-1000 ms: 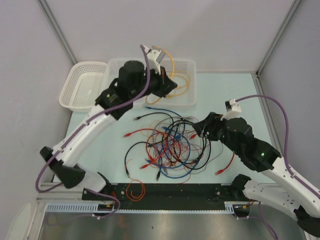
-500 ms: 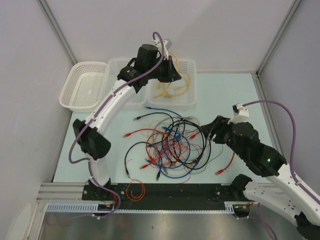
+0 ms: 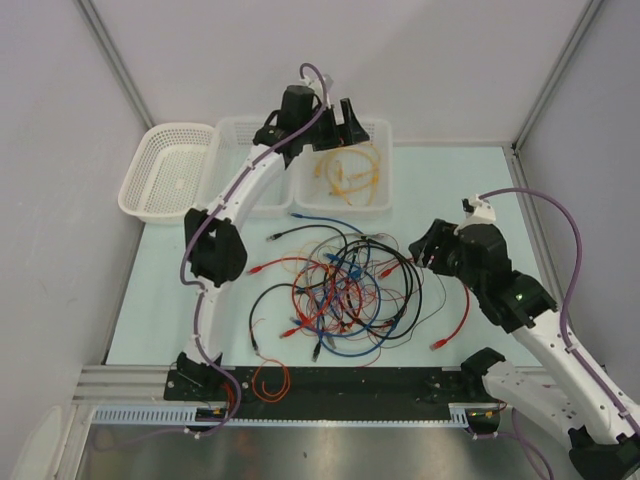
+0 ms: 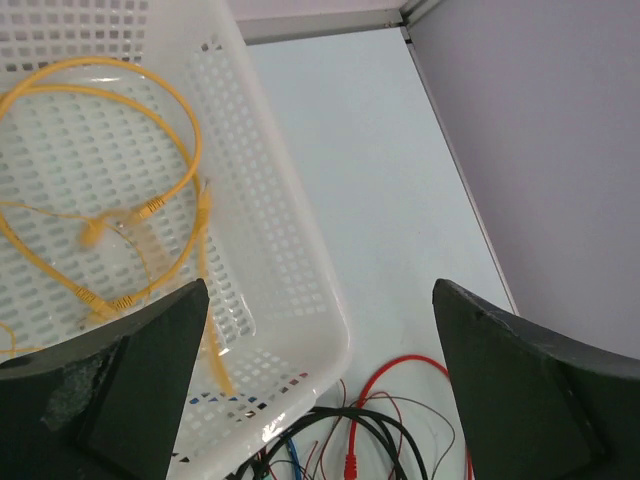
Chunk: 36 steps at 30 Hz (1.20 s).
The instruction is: Untangle the cables
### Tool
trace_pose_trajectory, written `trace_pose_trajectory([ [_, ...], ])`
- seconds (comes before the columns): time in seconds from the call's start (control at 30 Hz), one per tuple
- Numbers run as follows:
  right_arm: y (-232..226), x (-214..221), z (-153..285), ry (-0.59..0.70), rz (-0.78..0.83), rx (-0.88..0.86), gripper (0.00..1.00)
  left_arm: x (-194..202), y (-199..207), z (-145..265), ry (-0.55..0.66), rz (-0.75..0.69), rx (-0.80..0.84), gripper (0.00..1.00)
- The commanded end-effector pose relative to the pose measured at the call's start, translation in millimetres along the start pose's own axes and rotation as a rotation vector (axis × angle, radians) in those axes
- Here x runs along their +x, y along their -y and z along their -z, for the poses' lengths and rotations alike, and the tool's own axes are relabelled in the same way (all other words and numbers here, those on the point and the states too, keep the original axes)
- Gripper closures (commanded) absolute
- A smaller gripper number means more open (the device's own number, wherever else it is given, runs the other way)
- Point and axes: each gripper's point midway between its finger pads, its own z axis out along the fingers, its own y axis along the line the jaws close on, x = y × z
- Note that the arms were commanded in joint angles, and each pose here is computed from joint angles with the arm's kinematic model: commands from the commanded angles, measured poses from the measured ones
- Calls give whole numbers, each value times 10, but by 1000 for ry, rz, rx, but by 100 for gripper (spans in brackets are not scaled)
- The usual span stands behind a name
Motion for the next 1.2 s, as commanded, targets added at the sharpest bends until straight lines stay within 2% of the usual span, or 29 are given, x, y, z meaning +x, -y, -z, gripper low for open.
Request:
trace_pose_trajectory([
  [0.0, -64, -73, -9, 15, 14, -59, 35, -651, 593, 455, 200, -113, 116, 0],
  [0.1, -44, -18, -58, 0, 13, -59, 35, -711, 710, 712, 244, -167, 86, 0],
  [0.13, -57, 1, -83, -4, 13, -68, 35, -787, 937, 996, 287, -212, 95, 0],
  [0.2, 21, 81, -158, -14, -6, -33, 36, -568, 749, 1121, 273, -233, -44, 0],
  [0.27, 146, 155, -222, -25, -33, 36, 36, -259, 696, 1386, 252, -249, -150, 1],
  [0.3, 188, 168, -250, -17, -45, 56, 35, -136, 560, 1452, 245, -246, -219, 0],
  [0.33, 235, 273, -284, -33, -40, 56, 33, 157, 302, 1603, 215, -227, -291, 1],
  [0.4, 123, 265, -253, -2, -64, -26, 32, 395, -20, 1754, 223, -125, -352, 0],
  [0.43, 127, 353, -258, -11, -66, -50, 32, 773, -316, 1860, 135, -60, -319, 0],
  [0.5, 20, 374, -215, -19, -81, -115, 31, 1049, -397, 1963, 87, 37, -204, 0],
  [0.53, 10, 418, -220, -37, -77, -120, 31, 1410, -594, 1995, 15, 79, -206, 0],
  [0.57, 2, 449, -232, -52, -77, -122, 31, 1481, -568, 2094, 20, 68, -197, 1],
  [0.63, 8, 553, -291, -101, -81, -110, 33, 1851, -657, 2128, -41, 59, -218, 5],
  [0.73, -22, 672, -369, -145, -74, -103, 34, 2170, -870, 2164, -86, 97, -307, 8],
  [0.9, -157, 726, -416, -140, -41, -122, 35, 2609, -1146, 2043, -165, 195, -373, 14],
  [1.0, -176, 775, -411, -150, -38, -119, 35, 2665, -1210, 1956, -160, 233, -381, 16],
  [1.17, -94, 819, -418, -152, -13, -74, 35, 2457, -1185, 1750, -92, 283, -365, 18],
])
